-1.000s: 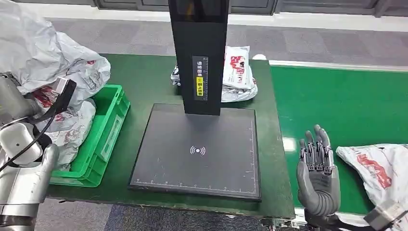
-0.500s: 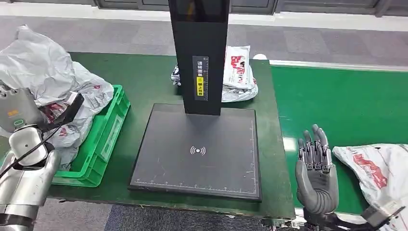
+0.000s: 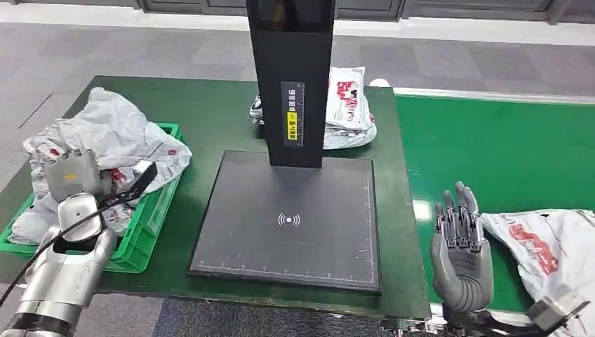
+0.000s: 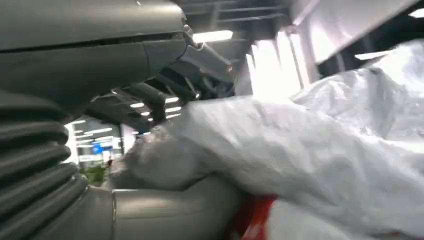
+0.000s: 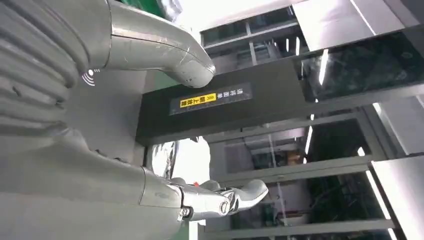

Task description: Moved the parcel from conveyor to table for the left to box.

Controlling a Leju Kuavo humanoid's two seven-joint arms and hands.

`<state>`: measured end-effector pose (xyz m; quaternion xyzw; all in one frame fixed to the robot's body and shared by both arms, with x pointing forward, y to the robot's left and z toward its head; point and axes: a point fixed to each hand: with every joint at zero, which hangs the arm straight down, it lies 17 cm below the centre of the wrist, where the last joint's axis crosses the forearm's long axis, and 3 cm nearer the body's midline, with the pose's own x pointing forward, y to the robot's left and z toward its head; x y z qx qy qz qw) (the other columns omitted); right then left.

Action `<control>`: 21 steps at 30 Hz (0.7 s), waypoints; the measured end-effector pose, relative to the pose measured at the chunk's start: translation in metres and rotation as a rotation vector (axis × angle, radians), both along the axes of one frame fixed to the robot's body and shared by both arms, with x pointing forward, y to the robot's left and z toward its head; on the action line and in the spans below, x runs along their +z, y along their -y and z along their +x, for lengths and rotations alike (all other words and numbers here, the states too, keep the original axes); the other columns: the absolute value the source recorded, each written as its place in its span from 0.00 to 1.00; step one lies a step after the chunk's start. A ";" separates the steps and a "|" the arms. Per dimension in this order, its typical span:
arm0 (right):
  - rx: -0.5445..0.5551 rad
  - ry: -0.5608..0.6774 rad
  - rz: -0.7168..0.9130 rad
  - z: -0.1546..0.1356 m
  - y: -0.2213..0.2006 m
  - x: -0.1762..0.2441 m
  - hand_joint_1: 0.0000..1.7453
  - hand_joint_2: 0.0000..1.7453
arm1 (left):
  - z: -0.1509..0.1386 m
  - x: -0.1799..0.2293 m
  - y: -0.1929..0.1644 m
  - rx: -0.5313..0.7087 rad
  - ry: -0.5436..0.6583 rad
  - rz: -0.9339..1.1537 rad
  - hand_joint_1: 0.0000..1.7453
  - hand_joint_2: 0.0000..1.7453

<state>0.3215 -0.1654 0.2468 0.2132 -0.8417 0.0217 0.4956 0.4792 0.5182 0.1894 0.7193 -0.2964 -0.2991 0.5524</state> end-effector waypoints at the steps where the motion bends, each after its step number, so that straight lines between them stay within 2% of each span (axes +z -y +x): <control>1: 0.000 0.000 0.000 0.000 0.000 0.000 0.00 1.00 | 0.002 -0.006 0.005 -0.012 -0.021 -0.011 0.00 0.00; 5: 0.005 0.000 -0.003 0.000 -0.001 0.000 0.00 1.00 | 0.009 -0.034 0.023 -0.074 -0.121 -0.052 0.00 0.00; 10: 0.005 -0.006 -0.006 0.001 0.000 -0.002 0.00 1.00 | 0.005 -0.051 0.024 -0.046 -0.153 -0.092 0.00 0.00; 19: 0.002 -0.015 -0.027 0.003 0.001 -0.004 0.00 1.00 | -0.011 -0.048 0.004 0.051 -0.088 -0.107 0.00 0.00; 21: 0.003 -0.017 -0.028 0.004 0.001 -0.004 0.00 1.00 | -0.019 -0.035 -0.003 0.087 0.005 -0.098 0.00 0.00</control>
